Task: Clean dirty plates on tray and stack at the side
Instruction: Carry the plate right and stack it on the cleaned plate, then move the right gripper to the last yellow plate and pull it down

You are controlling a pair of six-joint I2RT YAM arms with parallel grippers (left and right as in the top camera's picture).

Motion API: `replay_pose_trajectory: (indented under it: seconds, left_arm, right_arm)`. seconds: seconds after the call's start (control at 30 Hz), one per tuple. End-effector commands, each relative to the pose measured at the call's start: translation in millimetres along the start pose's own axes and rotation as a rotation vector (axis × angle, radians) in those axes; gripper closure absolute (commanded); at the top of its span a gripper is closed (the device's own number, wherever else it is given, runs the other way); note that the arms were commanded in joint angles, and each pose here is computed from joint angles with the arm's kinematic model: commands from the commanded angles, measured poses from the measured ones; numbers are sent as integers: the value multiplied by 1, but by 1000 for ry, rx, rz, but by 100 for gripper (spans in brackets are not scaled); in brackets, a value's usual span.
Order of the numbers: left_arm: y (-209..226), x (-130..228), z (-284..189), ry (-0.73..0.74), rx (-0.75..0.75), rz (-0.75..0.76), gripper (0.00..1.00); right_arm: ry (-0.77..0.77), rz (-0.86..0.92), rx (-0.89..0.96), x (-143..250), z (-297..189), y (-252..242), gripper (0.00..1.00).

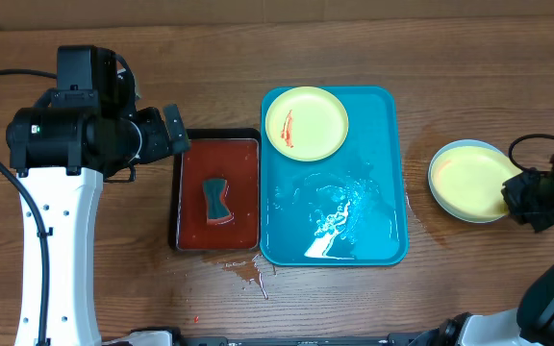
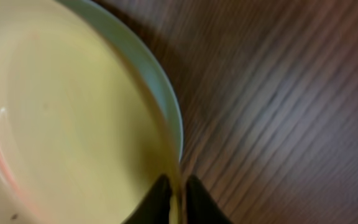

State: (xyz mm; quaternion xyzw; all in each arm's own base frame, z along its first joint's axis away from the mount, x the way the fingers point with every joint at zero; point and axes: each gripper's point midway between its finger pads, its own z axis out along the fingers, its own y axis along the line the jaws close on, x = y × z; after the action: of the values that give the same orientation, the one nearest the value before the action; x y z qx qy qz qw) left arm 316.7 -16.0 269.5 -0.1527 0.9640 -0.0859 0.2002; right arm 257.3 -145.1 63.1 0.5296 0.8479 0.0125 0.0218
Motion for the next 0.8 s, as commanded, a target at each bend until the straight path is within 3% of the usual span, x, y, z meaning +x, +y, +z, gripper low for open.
replay_pose_trajectory:
  seconds: [0.0, 0.13, 0.27, 0.43, 0.6, 0.77]
  left_arm:
    - [0, -4, -2, -11, -5, 25, 0]
    - [0, -4, -2, -11, -5, 25, 0]
    - [0, -4, -2, -11, -5, 25, 0]
    - [0, -4, -2, -11, -5, 25, 0]
    - [0, -4, -2, -11, -5, 25, 0]
    - [0, -4, -2, -11, -5, 25, 0]
  right_arm:
    - [4, -79, -107, -1, -13, 20, 63]
    - [13, -261, -271, 14, -45, 62, 51]
    - [-36, -489, -397, 44, -89, 106, 50]
    - [-118, -802, -541, 109, -128, 165, 51]
    - [-220, -1025, -585, 164, -130, 219, 53]
    - [-383, -1115, -488, 180, -104, 259, 51]
